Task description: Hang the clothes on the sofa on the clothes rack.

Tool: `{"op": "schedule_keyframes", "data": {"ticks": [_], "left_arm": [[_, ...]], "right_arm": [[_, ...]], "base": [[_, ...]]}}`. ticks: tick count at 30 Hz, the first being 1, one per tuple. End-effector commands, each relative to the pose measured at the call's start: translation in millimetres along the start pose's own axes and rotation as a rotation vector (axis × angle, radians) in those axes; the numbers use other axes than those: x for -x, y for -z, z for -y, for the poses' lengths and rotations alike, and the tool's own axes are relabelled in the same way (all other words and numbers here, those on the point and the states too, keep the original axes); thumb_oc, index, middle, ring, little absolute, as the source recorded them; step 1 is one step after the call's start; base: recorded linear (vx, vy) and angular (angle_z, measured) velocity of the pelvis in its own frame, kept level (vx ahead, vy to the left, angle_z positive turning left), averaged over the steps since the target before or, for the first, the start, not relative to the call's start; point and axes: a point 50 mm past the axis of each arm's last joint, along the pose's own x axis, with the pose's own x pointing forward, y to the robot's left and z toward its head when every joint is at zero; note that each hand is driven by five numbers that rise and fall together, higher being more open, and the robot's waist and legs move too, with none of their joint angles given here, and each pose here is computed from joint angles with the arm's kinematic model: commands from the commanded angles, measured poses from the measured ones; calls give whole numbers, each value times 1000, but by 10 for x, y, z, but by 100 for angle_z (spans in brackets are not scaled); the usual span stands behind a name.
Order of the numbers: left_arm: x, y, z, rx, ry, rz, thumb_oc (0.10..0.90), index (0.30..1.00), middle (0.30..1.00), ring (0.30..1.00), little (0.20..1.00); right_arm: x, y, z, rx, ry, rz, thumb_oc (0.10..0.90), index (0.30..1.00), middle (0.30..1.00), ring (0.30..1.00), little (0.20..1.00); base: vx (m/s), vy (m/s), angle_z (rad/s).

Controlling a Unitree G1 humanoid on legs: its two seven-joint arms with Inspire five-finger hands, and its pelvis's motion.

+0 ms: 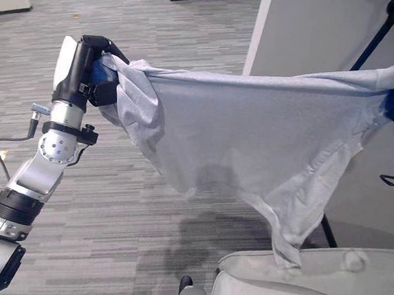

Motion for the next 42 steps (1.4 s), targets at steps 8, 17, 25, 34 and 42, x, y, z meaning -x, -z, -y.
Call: {"op": "schedule_keyframes", "data": {"ticks": [8, 17, 25, 34, 42], "left_arm": [[-39, -146, -761, -111, -262, 122, 400, 300, 300, 300, 300], [-67, -356, -1046, -166, -339, 214, 400, 300, 300, 300, 300], [-11, -410, -1261, -241, -399, 235, 400, 300, 300, 300, 300], [53, -380, -1014, -12, -401, 226, 400, 300, 300, 300, 300], [104, -412, -1125, 109, -554, 235, 400, 300, 300, 300, 300]], "right_arm": [[-270, -168, 488, 29, 211, 53, 400, 300, 300, 300, 300], [-440, -365, 437, 22, 224, 96, 400, 300, 300, 300, 300], [-501, -698, 326, -26, 230, 215, 400, 300, 300, 300, 300], [-383, -667, 561, -8, 302, 237, 400, 300, 300, 300, 300], [-383, -902, 683, -45, 317, 336, 400, 300, 300, 300, 300]], "base": [[417, 43, -58], [366, 226, -88], [288, 75, -94], [309, -100, -34], [341, -296, -17]]}}
